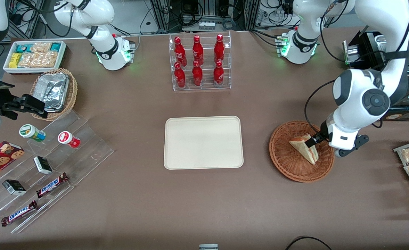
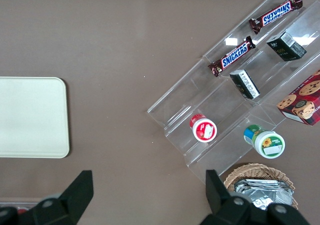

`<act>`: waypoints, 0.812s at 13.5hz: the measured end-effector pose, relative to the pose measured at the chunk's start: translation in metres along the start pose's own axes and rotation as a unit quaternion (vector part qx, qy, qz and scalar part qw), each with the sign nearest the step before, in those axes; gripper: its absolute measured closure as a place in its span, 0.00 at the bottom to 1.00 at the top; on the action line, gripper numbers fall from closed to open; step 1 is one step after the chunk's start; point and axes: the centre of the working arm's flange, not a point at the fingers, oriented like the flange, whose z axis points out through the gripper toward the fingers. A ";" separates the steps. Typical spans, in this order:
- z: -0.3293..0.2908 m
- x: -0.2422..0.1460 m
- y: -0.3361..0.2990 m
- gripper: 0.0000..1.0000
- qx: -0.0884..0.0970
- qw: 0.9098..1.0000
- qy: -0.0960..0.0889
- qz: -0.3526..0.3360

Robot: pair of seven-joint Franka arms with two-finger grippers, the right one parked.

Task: Place sandwich from basket to tray
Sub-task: 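Move the left gripper over the wicker basket and lower toward the sandwich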

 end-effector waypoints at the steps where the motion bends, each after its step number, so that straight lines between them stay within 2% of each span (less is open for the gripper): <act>1: 0.008 0.001 0.000 0.00 0.003 1.000 -0.006 -0.001; 6: 0.043 0.000 0.002 0.00 0.017 0.999 -0.029 -0.005; 11: 0.067 0.002 0.004 0.00 0.017 0.999 -0.034 -0.011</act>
